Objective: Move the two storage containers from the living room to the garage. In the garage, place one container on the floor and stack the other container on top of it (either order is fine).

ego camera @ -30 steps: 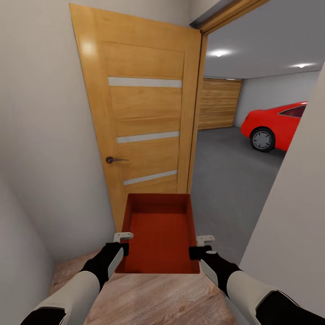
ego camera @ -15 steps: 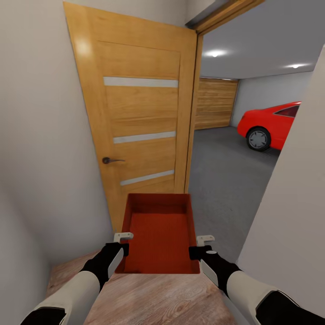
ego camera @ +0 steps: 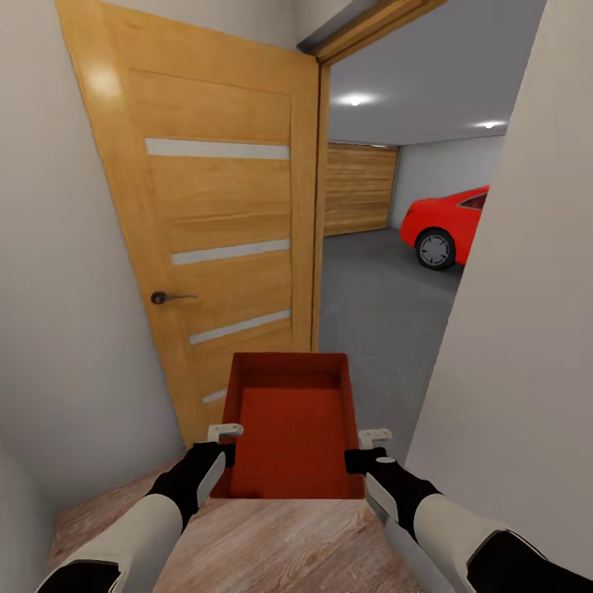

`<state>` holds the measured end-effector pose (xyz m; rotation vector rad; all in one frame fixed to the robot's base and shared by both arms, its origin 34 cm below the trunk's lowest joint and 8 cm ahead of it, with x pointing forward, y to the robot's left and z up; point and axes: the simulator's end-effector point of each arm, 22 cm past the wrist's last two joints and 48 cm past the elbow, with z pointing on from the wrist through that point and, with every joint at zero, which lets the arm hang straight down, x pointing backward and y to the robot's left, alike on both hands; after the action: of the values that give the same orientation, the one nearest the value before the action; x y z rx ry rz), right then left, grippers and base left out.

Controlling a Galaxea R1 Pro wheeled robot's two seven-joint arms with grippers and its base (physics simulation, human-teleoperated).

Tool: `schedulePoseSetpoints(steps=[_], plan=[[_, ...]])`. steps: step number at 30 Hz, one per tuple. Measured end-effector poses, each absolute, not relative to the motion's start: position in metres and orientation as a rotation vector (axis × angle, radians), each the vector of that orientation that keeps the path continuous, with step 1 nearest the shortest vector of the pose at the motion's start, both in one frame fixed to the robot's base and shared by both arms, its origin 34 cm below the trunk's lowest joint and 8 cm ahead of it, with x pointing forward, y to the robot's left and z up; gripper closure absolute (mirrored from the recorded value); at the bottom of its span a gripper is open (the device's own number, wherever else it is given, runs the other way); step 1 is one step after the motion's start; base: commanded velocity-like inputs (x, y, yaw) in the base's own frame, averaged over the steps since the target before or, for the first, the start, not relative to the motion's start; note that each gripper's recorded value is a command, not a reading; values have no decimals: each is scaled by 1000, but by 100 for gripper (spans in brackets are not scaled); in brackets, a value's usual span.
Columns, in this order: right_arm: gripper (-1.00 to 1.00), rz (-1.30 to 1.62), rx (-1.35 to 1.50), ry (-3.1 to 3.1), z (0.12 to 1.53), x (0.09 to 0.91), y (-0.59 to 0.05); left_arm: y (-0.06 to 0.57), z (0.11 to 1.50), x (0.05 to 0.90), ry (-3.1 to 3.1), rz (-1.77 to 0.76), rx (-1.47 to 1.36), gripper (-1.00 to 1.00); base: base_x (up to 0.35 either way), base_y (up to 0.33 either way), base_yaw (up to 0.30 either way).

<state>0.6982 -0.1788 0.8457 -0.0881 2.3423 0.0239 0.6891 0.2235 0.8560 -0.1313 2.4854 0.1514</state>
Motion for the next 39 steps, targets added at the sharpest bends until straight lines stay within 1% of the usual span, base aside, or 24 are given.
schedulePoseSetpoints(steps=[16, 24, 39], plan=[[100, 25, -88, 2340, 847, 699, -179, 223, 857, 690, 2483, 152, -130, 100, 0, 0, -226], [100, 25, -87, 2341, 846, 699, -179, 224, 857, 690, 2484, 153, -129, 100, 30, 26, -24], [100, 26, -87, 2337, 848, 700, -179, 224, 859, 691, 2480, 153, -130, 100, 182, 201, 0]])
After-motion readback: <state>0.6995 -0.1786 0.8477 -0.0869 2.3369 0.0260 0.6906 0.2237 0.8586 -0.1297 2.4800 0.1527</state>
